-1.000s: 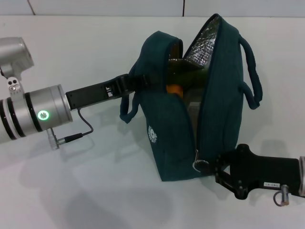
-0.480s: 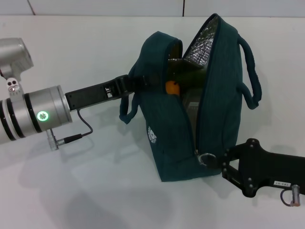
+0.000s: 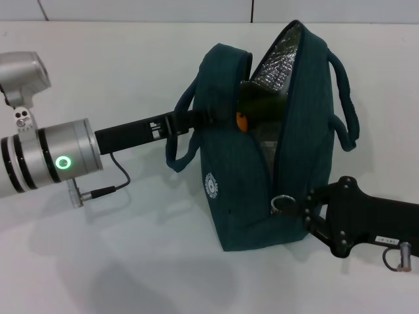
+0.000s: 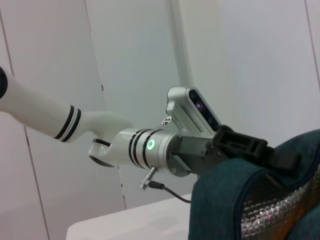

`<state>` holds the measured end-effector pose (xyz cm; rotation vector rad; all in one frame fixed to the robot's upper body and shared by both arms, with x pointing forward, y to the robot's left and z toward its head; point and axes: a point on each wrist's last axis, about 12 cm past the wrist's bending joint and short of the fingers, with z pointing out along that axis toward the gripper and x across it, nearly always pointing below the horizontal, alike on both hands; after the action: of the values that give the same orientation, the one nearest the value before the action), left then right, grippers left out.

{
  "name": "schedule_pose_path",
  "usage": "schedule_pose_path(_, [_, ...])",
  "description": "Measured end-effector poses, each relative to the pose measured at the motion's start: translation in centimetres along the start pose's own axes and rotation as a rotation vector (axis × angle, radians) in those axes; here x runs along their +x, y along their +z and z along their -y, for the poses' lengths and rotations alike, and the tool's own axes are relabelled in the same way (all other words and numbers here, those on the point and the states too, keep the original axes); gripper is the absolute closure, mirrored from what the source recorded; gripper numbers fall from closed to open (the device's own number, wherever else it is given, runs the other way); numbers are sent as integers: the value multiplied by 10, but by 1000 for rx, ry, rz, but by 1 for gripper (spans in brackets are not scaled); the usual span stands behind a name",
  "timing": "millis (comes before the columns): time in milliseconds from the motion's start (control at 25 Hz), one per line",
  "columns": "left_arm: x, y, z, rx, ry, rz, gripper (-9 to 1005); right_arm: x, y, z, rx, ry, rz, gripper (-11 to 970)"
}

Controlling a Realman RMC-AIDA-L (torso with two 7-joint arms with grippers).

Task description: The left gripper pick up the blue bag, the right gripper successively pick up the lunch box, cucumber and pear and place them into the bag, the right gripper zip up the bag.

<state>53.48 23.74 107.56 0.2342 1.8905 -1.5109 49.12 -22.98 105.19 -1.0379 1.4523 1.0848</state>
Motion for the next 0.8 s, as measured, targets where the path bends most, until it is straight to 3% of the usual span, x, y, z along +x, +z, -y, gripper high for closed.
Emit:
schedule_pose_path(160, [-1,-2,-1,-6,47,12,868,-3,3,2,-5,-11,3,951])
schedule_pose_path(400, [-4,-10,-1,-8,120,87,592,-7,6,5,-9,-25,16,950])
schedule_pose_path(800, [-2,-46,2,-11,220,289,197,-32,12,16,-6,-130,86,951])
